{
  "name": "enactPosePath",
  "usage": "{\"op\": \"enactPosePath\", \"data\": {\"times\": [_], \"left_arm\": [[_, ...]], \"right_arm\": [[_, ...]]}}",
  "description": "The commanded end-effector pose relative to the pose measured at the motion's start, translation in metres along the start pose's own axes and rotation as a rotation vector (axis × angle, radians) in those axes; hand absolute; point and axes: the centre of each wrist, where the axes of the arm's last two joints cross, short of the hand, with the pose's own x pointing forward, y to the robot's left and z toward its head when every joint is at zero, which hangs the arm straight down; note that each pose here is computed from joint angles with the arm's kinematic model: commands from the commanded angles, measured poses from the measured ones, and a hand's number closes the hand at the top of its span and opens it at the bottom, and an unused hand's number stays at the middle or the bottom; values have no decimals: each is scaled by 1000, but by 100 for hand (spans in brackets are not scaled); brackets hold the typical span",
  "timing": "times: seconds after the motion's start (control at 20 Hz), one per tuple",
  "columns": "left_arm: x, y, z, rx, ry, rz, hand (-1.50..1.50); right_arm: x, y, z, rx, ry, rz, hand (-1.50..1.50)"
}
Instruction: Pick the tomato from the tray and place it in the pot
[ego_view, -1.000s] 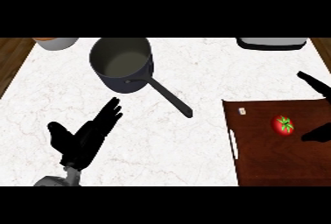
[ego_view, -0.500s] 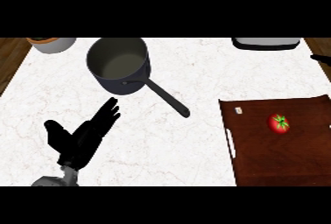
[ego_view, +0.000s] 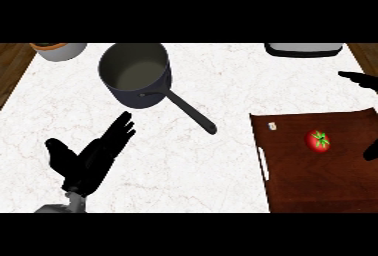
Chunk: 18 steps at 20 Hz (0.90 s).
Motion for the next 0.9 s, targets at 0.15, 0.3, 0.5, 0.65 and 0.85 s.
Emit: {"op": "enactPosePath", "data": {"times": [0.15, 0.3, 0.5, 0.65, 0.85], "left_arm": [[12, -19, -20, -3, -15, 10, 0], [-1, -4, 6, -18, 19, 4, 0], [-14, 6, 2, -5, 4, -7, 0], [-5, -7, -3, -17, 1, 7, 0], [1, -5, 2, -2, -10, 2, 0]], "right_arm": [[12, 48, -13, 39, 6, -34, -150], [10, 62, -14, 28, 22, 27, -150], [-6, 76, -25, 21, 75, 104, -150], [-18, 85, -19, 4, 114, 154, -150], [-7, 82, -27, -2, 141, 168, -150]]}}
